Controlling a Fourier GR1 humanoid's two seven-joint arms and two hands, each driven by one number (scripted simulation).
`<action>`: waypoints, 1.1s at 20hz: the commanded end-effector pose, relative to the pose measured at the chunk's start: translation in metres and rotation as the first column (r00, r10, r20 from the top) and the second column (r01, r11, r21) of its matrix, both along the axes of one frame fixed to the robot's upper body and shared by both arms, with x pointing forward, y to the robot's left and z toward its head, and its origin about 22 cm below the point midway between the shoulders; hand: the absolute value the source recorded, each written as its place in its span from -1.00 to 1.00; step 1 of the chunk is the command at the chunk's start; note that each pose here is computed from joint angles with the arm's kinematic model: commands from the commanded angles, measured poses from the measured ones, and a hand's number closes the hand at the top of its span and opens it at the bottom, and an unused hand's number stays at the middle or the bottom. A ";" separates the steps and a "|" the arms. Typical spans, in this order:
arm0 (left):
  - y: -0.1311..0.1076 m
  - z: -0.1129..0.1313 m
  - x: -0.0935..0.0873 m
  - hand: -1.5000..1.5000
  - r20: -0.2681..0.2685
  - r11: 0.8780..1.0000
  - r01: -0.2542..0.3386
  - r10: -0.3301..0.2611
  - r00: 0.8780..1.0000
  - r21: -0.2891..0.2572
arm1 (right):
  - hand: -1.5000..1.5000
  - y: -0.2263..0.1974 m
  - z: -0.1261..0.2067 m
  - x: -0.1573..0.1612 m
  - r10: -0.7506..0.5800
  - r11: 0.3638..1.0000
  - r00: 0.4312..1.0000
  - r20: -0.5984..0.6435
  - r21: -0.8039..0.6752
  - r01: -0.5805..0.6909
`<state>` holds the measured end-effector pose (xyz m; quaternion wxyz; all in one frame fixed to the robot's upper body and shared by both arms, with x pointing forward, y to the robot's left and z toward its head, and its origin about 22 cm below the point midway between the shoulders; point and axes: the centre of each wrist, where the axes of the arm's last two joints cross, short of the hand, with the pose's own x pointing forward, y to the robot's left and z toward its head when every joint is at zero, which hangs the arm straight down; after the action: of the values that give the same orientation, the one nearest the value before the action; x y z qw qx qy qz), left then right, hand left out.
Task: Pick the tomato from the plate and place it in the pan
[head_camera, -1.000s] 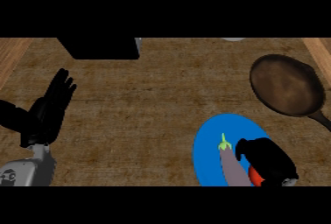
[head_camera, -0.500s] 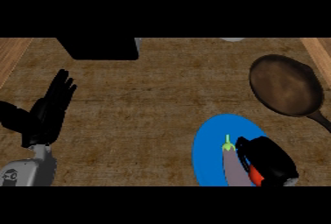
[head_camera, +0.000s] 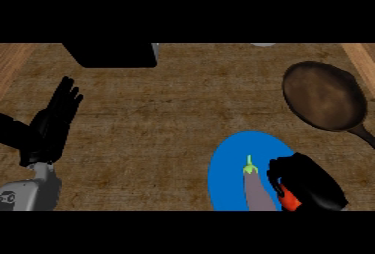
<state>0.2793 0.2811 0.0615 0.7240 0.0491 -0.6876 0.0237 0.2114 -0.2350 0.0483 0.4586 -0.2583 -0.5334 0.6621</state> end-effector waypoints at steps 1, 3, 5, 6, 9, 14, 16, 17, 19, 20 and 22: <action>-0.004 -0.006 -0.010 0.00 -0.014 1.000 0.014 -0.014 1.000 -0.009 | 1.00 0.003 0.034 -0.010 0.006 0.998 0.973 0.232 0.063 -0.022; -0.001 0.000 -0.003 0.00 -0.007 1.000 -0.006 0.006 1.000 -0.001 | 1.00 -0.002 0.054 -0.017 0.002 0.997 0.933 0.359 0.067 -0.028; -0.009 0.002 -0.002 0.00 0.006 1.000 -0.001 0.001 1.000 0.002 | 1.00 -0.009 0.083 -0.008 -0.014 0.994 0.896 0.444 0.102 -0.035; 0.000 -0.008 -0.002 0.00 -0.008 0.999 -0.033 0.033 0.999 0.010 | 1.00 -0.005 0.095 -0.024 -0.031 0.992 0.876 0.481 0.124 -0.033; -0.002 -0.009 -0.005 0.00 0.000 1.000 -0.001 0.001 1.000 0.001 | 1.00 -0.011 0.127 -0.044 -0.050 0.987 0.859 0.509 0.154 -0.034; 0.000 -0.002 0.013 0.00 0.017 1.000 -0.012 0.013 1.000 -0.007 | 1.00 -0.024 0.144 -0.017 -0.138 0.976 0.871 0.472 0.214 0.039; -0.012 0.001 -0.002 0.00 0.009 1.000 0.007 -0.007 1.000 0.005 | 1.00 -0.047 0.158 0.001 -0.197 0.961 0.859 0.472 0.264 0.076; -0.015 -0.008 -0.008 0.00 0.006 1.000 0.002 -0.002 1.000 0.001 | 1.00 -0.047 0.152 0.000 -0.216 0.955 0.857 0.468 0.285 0.085; -0.005 -0.019 0.005 0.00 -0.006 1.000 0.019 -0.019 1.000 -0.005 | 1.00 -0.055 0.157 0.016 -0.265 0.944 0.839 0.475 0.305 0.126; -0.005 -0.006 -0.007 0.00 -0.001 1.000 0.025 -0.025 1.000 0.007 | 1.00 -0.056 0.144 0.033 -0.299 0.933 0.835 0.462 0.324 0.155; -0.011 0.005 -0.003 0.00 0.002 1.000 0.020 -0.020 1.000 0.015 | 1.00 -0.064 0.137 0.046 -0.314 0.929 0.826 0.468 0.333 0.164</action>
<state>0.2769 0.2699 0.0567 0.7247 0.0441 -0.6874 0.0178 0.2299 -0.2827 0.1935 0.3958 -0.4117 -0.6857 0.4512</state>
